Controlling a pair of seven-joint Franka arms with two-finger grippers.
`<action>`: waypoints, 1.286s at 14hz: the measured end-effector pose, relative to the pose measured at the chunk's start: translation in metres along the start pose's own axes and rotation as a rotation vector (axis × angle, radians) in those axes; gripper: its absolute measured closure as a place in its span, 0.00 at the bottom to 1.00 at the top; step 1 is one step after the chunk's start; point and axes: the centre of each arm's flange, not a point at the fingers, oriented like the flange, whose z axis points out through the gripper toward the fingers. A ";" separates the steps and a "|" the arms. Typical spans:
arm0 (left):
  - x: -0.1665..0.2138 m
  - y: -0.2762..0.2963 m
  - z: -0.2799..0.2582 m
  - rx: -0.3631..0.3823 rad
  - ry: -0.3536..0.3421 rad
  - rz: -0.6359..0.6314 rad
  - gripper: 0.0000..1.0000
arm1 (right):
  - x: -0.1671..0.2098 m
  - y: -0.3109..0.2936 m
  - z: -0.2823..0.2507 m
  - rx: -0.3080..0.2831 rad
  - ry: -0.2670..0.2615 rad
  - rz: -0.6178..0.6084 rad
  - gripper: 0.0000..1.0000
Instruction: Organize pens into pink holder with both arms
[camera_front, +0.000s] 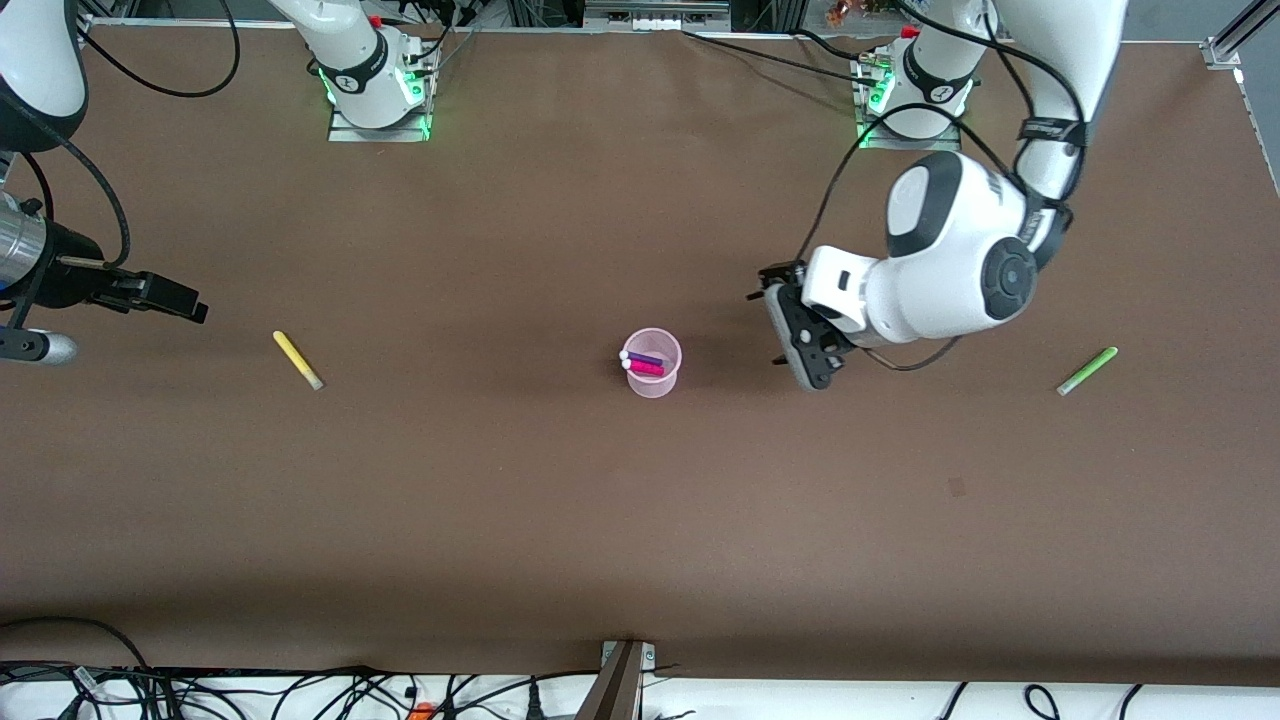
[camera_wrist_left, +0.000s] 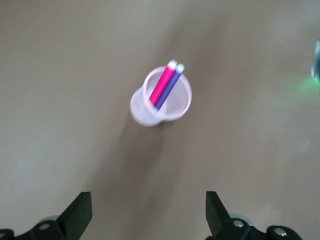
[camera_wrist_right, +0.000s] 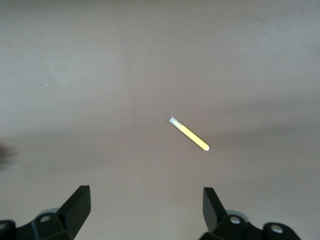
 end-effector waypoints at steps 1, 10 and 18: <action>-0.010 -0.007 -0.010 0.009 -0.056 -0.048 0.00 | 0.000 0.003 0.000 -0.004 0.001 0.007 0.01; -0.060 -0.018 -0.146 0.292 -0.379 -0.589 0.00 | 0.001 0.004 0.002 -0.008 0.005 0.012 0.00; -0.088 0.020 -0.268 0.498 -0.178 -0.760 0.00 | 0.002 0.000 0.003 -0.007 0.014 0.004 0.00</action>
